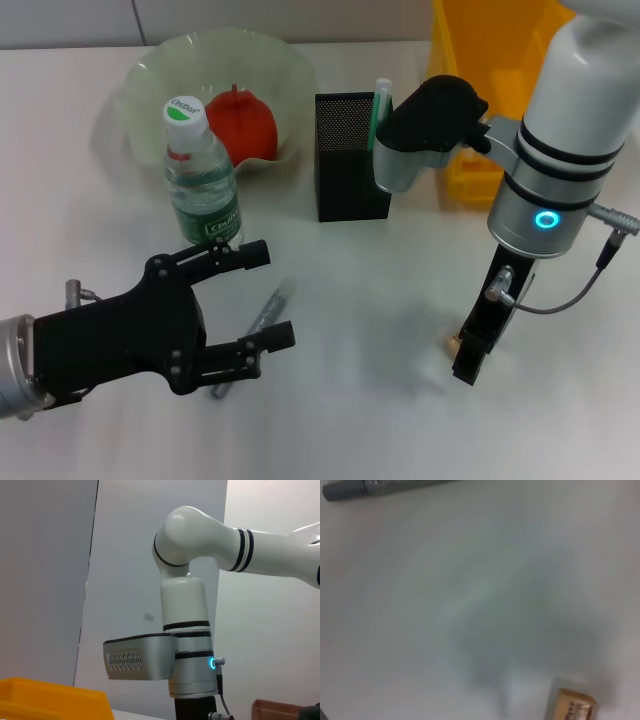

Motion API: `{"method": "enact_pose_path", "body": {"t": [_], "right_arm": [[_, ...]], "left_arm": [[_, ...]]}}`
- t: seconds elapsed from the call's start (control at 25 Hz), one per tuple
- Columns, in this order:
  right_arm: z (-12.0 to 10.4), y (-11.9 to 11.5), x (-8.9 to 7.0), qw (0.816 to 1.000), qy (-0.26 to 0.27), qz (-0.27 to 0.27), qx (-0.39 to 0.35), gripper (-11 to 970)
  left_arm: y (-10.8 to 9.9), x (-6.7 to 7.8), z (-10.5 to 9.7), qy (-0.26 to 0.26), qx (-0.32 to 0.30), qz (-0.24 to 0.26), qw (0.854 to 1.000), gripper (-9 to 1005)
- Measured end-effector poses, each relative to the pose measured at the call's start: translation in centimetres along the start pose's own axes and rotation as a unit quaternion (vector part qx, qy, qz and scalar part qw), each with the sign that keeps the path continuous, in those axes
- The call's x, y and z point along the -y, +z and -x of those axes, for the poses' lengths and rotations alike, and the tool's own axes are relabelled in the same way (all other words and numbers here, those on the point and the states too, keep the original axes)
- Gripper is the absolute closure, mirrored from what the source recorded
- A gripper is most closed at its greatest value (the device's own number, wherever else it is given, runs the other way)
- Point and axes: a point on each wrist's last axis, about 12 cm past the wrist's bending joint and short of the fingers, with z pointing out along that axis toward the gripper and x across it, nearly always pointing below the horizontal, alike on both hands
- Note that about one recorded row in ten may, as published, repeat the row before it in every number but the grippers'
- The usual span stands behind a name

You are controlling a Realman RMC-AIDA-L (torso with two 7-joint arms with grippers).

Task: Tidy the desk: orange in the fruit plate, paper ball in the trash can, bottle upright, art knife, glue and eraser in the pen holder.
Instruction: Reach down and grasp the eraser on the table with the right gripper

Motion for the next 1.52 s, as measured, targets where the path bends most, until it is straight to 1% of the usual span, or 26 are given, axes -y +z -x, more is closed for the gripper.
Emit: {"method": "enact_pose_path", "body": {"t": [0.08,0.48,0.76,0.8,1.08,1.52], "right_arm": [[0.03,0.0,-0.02,1.0,0.0,0.001,0.001,277],[0.1,-0.03,-0.03,1.0,0.001,0.001,0.003,489],[0.19,-0.11,-0.02,1.0,0.002,-0.002,0.004,596],[0.19,-0.09,-0.02,1.0,0.003,-0.003,0.003,591],[0.22,-0.03,-0.02,1.0,0.003,-0.006,0.003,431],[0.24,0.36,0.29,1.0,0.01,-0.008,0.006,444]], "left_arm": [[0.03,0.0,-0.01,0.0,0.0,0.0,1.0,189],[-0.03,0.01,-0.03,0.0,0.0,0.002,1.0,190],[-0.06,0.03,-0.04,-0.001,0.0,0.002,1.0,190],[-0.07,0.06,-0.08,-0.001,-0.001,0.002,1.0,190],[-0.11,0.08,-0.11,-0.002,-0.001,0.003,1.0,191],[0.03,0.0,-0.19,-0.002,-0.004,0.006,1.0,191]]}}
